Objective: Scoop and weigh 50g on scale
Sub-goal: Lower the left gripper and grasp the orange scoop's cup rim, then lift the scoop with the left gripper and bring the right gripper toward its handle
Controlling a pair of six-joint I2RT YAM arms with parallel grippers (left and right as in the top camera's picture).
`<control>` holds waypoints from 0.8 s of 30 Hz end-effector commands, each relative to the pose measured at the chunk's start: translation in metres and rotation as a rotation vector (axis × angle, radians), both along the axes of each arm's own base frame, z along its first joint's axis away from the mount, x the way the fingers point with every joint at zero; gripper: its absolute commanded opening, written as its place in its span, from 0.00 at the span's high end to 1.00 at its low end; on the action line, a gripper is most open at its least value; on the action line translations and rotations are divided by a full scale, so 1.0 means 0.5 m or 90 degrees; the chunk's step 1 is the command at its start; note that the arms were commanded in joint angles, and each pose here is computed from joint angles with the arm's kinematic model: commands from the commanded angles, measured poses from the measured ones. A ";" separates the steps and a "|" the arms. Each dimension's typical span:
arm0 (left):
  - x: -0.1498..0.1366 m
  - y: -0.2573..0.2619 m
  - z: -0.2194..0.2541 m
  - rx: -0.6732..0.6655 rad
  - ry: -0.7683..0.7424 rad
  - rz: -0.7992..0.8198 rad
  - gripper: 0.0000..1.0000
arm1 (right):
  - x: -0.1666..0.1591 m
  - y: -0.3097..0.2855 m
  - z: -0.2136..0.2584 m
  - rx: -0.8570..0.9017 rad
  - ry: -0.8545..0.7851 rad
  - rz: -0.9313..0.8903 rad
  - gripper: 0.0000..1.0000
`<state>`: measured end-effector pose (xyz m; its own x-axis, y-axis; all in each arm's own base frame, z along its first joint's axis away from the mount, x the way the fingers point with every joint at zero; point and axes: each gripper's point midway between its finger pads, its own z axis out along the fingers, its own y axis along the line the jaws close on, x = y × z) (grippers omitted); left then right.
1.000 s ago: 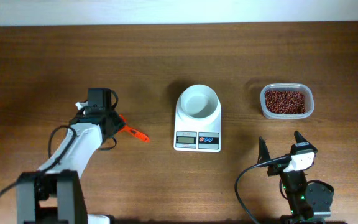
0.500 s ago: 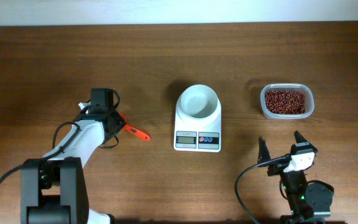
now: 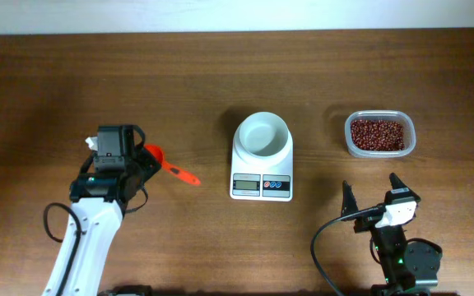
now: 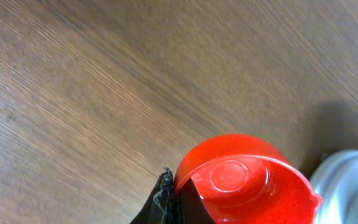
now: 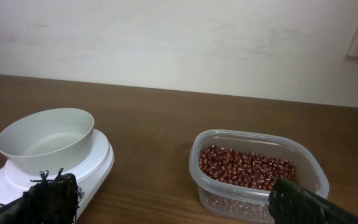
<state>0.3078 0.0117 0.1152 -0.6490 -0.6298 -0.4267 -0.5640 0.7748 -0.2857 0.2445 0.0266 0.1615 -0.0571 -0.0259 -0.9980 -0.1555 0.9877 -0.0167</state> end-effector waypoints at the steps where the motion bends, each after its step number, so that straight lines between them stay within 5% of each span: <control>1: -0.018 -0.019 0.017 -0.034 -0.007 -0.021 1.00 | 0.000 -0.001 -0.006 0.002 0.005 -0.003 0.01; 15: -0.050 -0.058 0.003 -0.098 0.037 -0.054 1.00 | -0.002 0.010 -0.005 0.019 0.006 0.016 0.01; 19: -0.051 -0.062 0.003 -0.105 0.039 -0.057 1.00 | -0.022 0.080 0.003 0.380 0.100 0.127 0.01; 22: -0.064 -0.065 -0.003 -0.110 0.057 -0.058 1.00 | -0.087 0.181 0.007 0.621 0.286 0.308 0.01; 24: -0.065 -0.065 -0.003 -0.110 0.059 -0.058 1.00 | -0.102 0.197 0.009 0.659 0.327 0.337 0.01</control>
